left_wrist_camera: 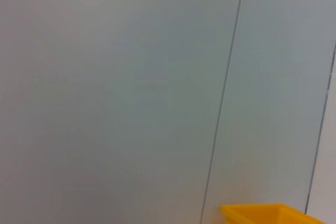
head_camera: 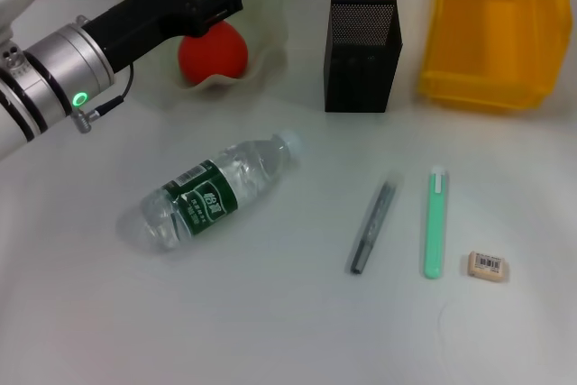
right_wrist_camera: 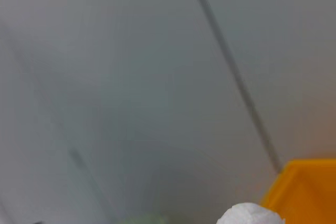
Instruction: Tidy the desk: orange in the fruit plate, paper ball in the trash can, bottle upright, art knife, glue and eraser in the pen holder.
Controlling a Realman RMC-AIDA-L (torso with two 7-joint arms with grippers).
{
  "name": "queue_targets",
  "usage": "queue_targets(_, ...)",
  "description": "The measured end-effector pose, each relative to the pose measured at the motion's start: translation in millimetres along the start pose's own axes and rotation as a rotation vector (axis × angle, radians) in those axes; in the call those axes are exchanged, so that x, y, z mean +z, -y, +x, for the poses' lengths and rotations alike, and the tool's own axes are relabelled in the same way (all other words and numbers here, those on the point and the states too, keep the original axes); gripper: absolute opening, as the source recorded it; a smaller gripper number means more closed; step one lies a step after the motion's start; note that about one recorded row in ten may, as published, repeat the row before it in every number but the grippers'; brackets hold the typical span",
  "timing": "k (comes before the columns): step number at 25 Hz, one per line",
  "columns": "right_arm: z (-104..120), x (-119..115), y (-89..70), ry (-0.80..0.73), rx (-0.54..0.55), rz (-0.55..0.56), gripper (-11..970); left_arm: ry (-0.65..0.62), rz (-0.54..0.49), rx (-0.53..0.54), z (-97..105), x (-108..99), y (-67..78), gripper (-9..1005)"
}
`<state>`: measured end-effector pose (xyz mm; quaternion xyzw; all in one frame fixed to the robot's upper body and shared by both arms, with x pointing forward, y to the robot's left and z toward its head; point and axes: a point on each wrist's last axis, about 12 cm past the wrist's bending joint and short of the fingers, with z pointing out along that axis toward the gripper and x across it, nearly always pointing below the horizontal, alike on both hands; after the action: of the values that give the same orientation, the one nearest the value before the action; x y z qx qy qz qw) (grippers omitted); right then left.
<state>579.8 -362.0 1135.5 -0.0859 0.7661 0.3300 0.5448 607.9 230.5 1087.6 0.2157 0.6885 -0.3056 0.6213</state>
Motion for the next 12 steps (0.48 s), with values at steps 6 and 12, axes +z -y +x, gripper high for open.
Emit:
queue_targets(6, 4, 29, 10.4, 0.045, -0.051, 0.128, 524, 0.037, 0.049, -0.018, 2, -9, 6.4, 813)
queue_targets(12, 4, 49, 3.2, 0.032, -0.122, 0.113, 540, 0.042, 0.073, -0.059, 3, -14, 8.3, 813)
